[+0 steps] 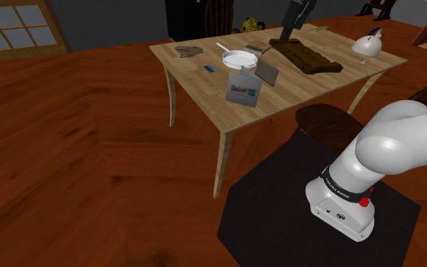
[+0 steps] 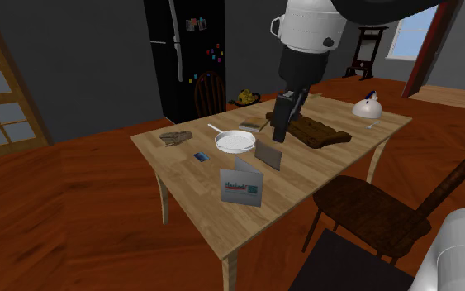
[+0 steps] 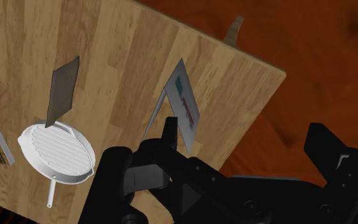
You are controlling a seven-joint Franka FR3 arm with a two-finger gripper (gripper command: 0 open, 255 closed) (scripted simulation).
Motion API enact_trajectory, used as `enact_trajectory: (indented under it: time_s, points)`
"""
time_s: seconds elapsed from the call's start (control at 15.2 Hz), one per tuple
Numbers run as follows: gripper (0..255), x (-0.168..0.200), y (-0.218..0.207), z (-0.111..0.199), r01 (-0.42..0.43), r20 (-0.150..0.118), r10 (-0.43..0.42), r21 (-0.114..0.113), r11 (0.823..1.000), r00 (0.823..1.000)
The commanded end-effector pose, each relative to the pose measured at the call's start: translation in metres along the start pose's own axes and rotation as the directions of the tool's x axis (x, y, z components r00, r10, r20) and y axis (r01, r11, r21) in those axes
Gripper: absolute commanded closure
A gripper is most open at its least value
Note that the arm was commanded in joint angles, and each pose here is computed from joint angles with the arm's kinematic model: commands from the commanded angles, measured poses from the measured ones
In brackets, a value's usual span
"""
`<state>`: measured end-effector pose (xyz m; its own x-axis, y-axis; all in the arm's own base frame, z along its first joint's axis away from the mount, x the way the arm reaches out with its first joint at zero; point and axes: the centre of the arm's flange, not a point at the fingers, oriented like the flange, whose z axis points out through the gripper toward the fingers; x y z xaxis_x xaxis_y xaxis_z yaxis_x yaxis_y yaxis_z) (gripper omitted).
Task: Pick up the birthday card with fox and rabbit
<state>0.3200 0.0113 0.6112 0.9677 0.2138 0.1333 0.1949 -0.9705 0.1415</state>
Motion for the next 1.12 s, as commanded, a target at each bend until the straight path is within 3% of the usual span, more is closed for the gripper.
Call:
enact_trajectory:
  time_s: [0.0, 1.06]
  points:
    - [0, 0.0, 0.0, 0.0, 0.0, 0.0, 0.0, 0.0, 1.0, 1.0]
    - [0, 0.083, 0.083, 0.188, -0.033, 0.076, 0.025, 0.103, 0.994, 0.997]
